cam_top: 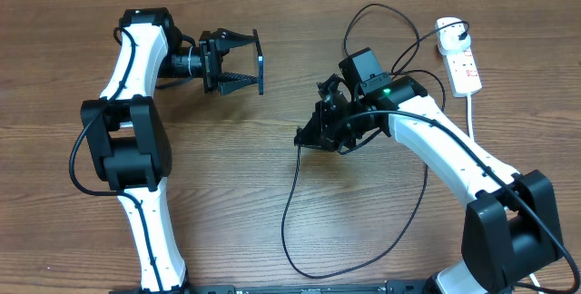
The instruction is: Plug charger to phone and switch on socket
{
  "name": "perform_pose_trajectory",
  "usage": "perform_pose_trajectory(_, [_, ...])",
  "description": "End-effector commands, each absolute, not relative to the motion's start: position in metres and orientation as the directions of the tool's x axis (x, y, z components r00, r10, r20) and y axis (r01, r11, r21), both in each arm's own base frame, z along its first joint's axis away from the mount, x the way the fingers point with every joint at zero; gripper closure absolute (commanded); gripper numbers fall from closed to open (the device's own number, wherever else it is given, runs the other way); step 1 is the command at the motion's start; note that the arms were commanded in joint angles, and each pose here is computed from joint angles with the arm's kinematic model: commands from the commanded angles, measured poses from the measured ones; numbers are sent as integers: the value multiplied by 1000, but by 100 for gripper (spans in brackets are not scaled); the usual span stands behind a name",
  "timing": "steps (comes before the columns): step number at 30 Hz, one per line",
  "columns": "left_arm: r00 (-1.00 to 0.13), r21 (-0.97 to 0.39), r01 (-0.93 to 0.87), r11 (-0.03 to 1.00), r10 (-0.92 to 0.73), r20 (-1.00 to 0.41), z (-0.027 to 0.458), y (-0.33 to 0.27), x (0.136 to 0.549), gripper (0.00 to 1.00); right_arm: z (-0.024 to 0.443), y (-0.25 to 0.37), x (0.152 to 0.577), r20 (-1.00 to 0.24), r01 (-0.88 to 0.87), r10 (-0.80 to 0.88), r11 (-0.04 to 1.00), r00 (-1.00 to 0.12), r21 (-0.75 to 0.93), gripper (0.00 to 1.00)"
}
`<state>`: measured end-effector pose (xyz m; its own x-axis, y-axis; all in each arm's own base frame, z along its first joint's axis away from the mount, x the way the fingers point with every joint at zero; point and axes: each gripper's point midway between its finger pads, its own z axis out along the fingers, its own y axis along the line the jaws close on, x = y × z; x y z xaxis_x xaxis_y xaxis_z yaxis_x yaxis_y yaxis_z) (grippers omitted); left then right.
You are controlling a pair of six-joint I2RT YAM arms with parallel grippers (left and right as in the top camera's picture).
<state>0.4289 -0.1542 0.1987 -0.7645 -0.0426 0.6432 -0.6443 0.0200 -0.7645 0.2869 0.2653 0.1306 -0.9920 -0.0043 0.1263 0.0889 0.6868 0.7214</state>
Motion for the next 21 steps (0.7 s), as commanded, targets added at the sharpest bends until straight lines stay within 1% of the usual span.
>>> perform_pose_trajectory(1, [-805, -806, -591, -21, -33, 592, 226, -155, 431, 47, 147, 267, 288, 68, 30, -30, 673, -997, 739, 96])
perform_pose_trajectory(5, [-825, -821, -566, 74, -54, 563, 209, -155, 427, 48, 145, 265, 283, 88, 39, -37, 682, -995, 730, 96])
perform_pose_trajectory(11, [-870, -840, -492, 231, -91, 484, 181, -153, 428, 55, 151, 258, 274, 71, 9, -61, 696, -996, 718, 96])
perform_pose_trajectory(15, [-872, -813, -487, 318, -117, 476, 165, -155, 428, 54, 159, 246, 270, 39, 0, -36, 736, -999, 677, 96])
perform_pose_trajectory(18, [-874, -798, -483, 360, -136, 467, 156, -160, 432, 54, 165, 239, 267, 17, -6, -22, 757, -1000, 653, 96])
perform_pose_trajectory(21, [-880, -803, -471, 365, -130, 457, 155, -168, 435, 55, 171, 232, 264, -9, -13, -10, 775, -1000, 631, 96])
